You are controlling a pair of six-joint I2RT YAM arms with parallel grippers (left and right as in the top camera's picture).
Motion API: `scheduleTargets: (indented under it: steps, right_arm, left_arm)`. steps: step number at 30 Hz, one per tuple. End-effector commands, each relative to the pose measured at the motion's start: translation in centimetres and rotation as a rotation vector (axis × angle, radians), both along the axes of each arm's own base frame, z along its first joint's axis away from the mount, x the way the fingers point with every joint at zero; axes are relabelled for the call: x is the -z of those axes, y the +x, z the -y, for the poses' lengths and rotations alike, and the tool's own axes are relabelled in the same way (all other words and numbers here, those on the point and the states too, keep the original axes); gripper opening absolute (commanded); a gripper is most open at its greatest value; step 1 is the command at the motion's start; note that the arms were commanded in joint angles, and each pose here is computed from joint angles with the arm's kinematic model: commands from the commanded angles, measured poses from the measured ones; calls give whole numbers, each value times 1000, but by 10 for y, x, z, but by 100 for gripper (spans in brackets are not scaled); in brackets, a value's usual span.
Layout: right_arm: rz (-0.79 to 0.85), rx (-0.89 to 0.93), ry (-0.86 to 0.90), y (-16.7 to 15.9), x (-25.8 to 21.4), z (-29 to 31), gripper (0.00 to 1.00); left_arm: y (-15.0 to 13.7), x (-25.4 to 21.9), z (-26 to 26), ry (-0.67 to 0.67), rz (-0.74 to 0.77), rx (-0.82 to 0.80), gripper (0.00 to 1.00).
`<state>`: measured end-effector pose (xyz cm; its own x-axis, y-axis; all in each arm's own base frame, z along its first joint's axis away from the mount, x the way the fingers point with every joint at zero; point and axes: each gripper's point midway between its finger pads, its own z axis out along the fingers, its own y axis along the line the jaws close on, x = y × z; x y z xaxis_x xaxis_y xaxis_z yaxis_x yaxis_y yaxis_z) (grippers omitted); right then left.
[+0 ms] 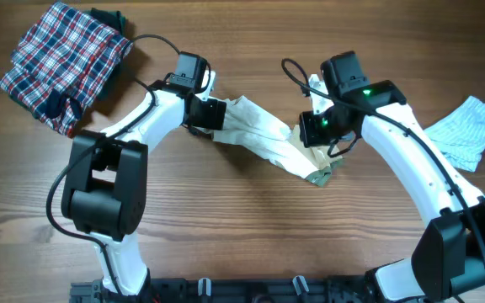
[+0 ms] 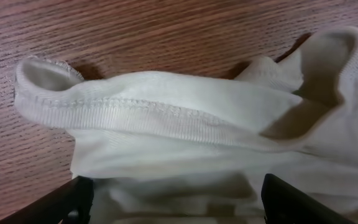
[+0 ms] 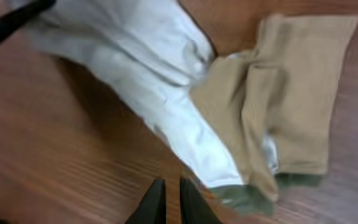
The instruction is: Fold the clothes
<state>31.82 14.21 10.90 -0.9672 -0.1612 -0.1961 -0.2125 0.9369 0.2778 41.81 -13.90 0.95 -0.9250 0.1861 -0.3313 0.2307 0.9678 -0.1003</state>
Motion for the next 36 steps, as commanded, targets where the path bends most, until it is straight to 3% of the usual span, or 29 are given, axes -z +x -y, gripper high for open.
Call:
scheduleTargets:
  steps: [1,4,10,16,22,32,36]
  right_arm:
    - [53,66,-95,13,-2,17,22]
    - [110,97,-177,27,5,31,44]
    - [48,22,-215,26,40,31,47]
    - [-45,-13,-248,22,79,32,41]
    - [-54,-16,-251,24,89,31,32]
    - [-65,-28,-256,27,103,30,30]
    - [-72,-28,-258,26,106,30,12]
  left_arm:
    - [-3,7,-3,19,-13,10,87]
    - [-3,7,-4,19,-14,10,88]
    - [-3,7,-4,19,-14,10,88]
    - [-3,7,-4,19,-14,10,89]
    - [-3,7,-4,19,-13,10,89]
    - [-3,7,-4,19,-14,10,89]
    - [-3,7,-4,19,-14,10,90]
